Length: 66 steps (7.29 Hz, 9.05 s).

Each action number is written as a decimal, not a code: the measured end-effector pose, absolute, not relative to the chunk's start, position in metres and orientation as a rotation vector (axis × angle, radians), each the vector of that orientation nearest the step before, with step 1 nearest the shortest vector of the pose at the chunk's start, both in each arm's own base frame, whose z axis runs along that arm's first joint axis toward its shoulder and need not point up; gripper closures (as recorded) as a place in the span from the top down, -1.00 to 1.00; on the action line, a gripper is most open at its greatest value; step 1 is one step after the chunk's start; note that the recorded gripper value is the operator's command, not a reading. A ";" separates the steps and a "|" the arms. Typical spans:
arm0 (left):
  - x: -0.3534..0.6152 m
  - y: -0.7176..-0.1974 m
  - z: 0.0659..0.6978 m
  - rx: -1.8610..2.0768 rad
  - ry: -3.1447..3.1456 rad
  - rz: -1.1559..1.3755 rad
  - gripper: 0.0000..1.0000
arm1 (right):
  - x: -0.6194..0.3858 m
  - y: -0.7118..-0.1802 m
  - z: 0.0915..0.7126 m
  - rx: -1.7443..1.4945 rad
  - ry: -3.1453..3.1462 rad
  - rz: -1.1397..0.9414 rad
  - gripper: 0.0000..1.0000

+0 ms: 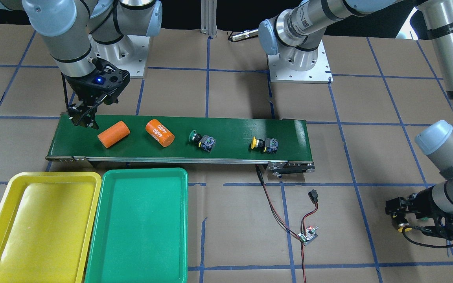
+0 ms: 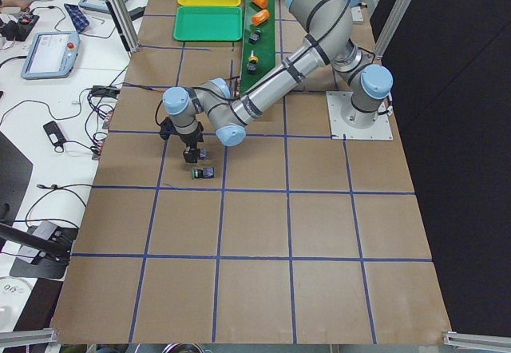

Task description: Sort buttons by color to trays

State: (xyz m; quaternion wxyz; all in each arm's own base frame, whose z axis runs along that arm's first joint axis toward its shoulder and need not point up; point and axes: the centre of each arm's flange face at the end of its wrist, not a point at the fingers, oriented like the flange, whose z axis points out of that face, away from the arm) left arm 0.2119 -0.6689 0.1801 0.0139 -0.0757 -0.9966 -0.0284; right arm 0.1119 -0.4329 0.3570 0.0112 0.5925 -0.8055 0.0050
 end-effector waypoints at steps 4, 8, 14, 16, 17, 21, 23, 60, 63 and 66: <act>0.205 -0.657 0.190 0.015 -3.105 -0.091 -1.00 | 0.113 -0.429 0.347 2.047 -2.354 0.019 1.00; 0.078 -0.571 0.260 0.087 -3.094 -0.094 -1.00 | 0.113 -0.425 0.341 2.051 -2.363 0.010 1.00; -0.100 -0.459 0.245 -0.178 -3.089 -0.206 1.00 | 0.113 -0.425 0.340 2.055 -2.365 0.005 1.00; -0.100 -0.461 0.253 -0.192 -3.100 -0.181 1.00 | 0.113 -0.425 0.340 2.055 -2.366 0.005 1.00; -0.096 -0.468 0.269 -0.188 -3.107 -0.156 1.00 | 0.113 -0.425 0.339 2.056 -2.366 0.004 1.00; 0.054 -0.573 0.321 0.144 -3.177 -0.068 1.00 | 0.113 -0.423 0.335 2.058 -2.371 -0.004 1.00; 0.169 -0.601 0.285 0.187 -3.157 -0.130 1.00 | 0.113 -0.421 0.331 2.056 -2.372 -0.002 1.00; -0.102 -0.499 0.512 -0.079 -3.146 -0.010 1.00 | 0.108 -0.614 0.292 2.279 -2.088 0.087 -0.03; -0.097 -0.487 0.503 -0.081 -3.141 -0.030 1.00 | 0.115 -0.614 0.292 2.289 -2.075 0.079 0.75; -0.096 -0.485 0.503 -0.075 -3.133 -0.025 1.00 | 0.114 -0.612 0.288 2.291 -2.085 0.068 0.95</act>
